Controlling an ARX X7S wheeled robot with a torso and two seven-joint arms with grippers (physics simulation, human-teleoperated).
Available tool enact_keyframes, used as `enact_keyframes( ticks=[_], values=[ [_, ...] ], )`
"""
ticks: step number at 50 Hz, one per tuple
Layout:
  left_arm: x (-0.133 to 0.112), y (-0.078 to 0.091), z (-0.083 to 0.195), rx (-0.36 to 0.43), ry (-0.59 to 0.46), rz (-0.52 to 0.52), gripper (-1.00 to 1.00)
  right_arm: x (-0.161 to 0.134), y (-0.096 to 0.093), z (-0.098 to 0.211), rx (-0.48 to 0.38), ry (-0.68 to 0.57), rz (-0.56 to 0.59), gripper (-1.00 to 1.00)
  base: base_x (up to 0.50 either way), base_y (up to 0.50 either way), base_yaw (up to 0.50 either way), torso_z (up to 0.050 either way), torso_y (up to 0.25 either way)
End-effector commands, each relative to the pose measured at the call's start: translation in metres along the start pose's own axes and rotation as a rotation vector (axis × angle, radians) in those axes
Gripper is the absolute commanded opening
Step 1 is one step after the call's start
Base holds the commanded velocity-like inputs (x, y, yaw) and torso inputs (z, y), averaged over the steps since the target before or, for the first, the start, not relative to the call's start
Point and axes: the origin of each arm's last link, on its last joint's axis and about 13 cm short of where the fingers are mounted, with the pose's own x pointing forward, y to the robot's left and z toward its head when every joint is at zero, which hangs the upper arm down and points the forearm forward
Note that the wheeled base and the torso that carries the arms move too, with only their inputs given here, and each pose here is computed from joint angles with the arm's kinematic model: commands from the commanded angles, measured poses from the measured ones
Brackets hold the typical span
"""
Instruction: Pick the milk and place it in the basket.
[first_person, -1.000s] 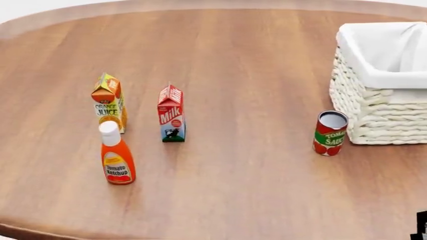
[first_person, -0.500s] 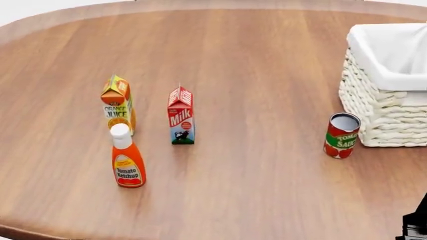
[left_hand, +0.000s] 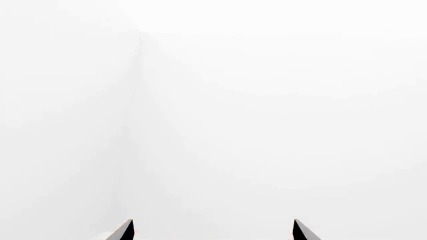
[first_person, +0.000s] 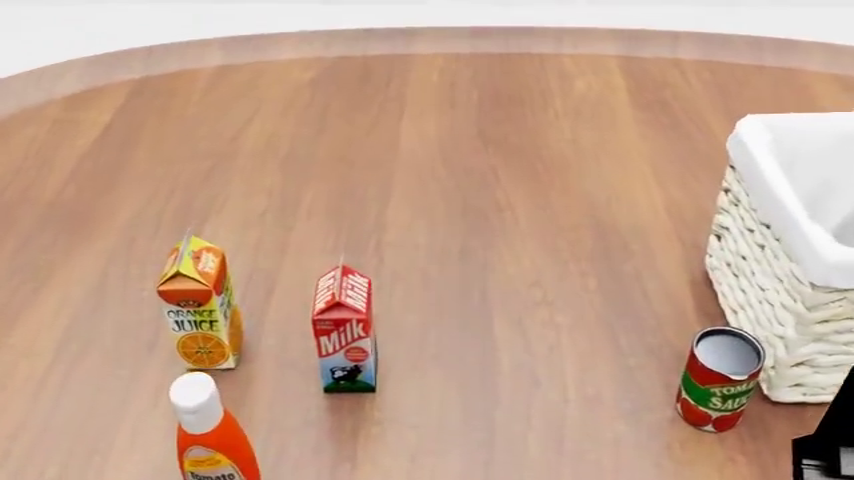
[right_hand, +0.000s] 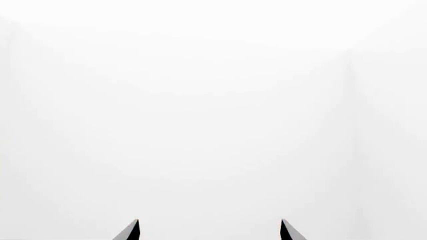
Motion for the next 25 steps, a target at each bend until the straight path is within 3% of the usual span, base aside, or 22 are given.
enact_keyframes(
  ticks=[1, 25],
  values=[
    [-0.0001, 0.0001, -0.0021, 0.007, 0.004, -0.003, 1.0, -0.0002, 0.0022, -0.0025, 0.002, 0.01, 0.027, 1.0, 0.5, 0.0, 0.0, 0.0, 0.0],
    [0.0, 0.0008, -0.0024, 0.01, 0.005, -0.001, 1.0, 0.0, 0.0035, -0.0039, 0.001, 0.016, 0.037, 1.0, 0.5, 0.0, 0.0, 0.0, 0.001]
  ],
)
